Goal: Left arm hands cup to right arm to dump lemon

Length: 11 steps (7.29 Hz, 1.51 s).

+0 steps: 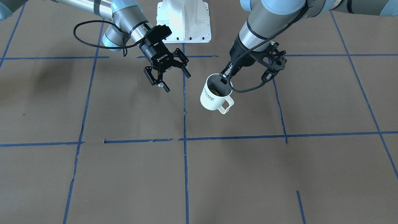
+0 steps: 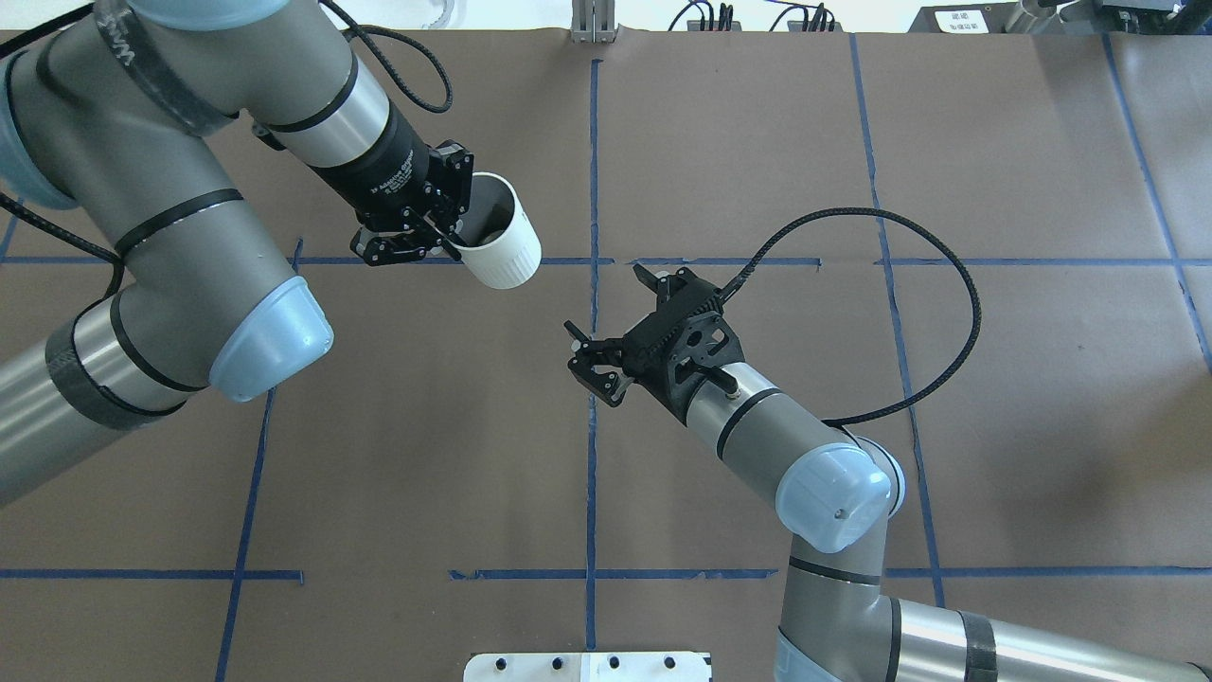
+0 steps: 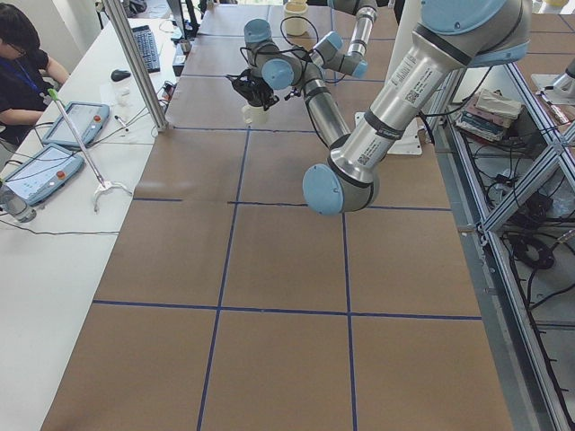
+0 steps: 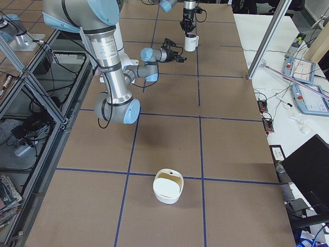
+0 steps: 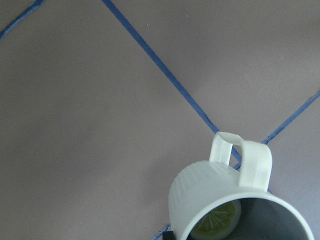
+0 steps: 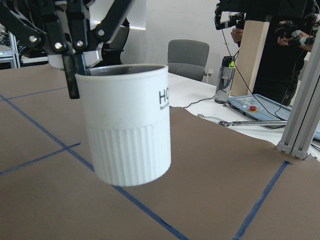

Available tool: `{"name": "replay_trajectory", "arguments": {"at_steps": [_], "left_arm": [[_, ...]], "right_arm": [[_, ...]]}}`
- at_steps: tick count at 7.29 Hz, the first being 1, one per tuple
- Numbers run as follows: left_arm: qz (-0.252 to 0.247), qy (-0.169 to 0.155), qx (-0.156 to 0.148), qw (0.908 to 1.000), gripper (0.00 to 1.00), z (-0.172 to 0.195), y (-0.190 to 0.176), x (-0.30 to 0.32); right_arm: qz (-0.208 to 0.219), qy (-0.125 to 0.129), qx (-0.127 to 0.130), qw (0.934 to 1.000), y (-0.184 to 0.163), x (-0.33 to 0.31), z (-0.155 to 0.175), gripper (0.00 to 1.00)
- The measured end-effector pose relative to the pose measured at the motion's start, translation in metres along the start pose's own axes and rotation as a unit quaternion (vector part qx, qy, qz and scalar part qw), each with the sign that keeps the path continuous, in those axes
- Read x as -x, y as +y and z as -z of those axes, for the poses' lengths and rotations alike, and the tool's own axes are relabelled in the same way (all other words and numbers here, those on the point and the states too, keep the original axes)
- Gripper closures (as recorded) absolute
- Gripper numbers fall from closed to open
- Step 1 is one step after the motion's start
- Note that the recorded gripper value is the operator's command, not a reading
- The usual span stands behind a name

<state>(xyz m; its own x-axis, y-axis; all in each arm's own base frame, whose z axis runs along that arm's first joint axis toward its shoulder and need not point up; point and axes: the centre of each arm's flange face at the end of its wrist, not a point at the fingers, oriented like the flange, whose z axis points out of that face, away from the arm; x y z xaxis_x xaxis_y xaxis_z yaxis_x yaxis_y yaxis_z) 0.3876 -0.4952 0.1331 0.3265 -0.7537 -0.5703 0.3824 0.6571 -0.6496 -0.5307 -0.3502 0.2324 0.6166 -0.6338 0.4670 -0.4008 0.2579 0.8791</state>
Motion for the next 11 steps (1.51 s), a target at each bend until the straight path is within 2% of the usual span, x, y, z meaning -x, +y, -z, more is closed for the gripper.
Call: {"name": "replay_trajectory", "arguments": {"at_steps": [3, 11], "left_arm": [[0.007, -0.001, 0.014, 0.9999, 1.0, -0.007, 0.029, -0.01], [-0.013, -0.019, 0.031, 0.9993, 1.0, -0.043, 0.074, -0.016]], "right_arm": [[0.011, -0.002, 0.001, 0.9999, 0.0, 0.004, 0.0, 0.02], [0.012, -0.003, 0.0, 0.9999, 0.0, 0.005, 0.0, 0.02]]}}
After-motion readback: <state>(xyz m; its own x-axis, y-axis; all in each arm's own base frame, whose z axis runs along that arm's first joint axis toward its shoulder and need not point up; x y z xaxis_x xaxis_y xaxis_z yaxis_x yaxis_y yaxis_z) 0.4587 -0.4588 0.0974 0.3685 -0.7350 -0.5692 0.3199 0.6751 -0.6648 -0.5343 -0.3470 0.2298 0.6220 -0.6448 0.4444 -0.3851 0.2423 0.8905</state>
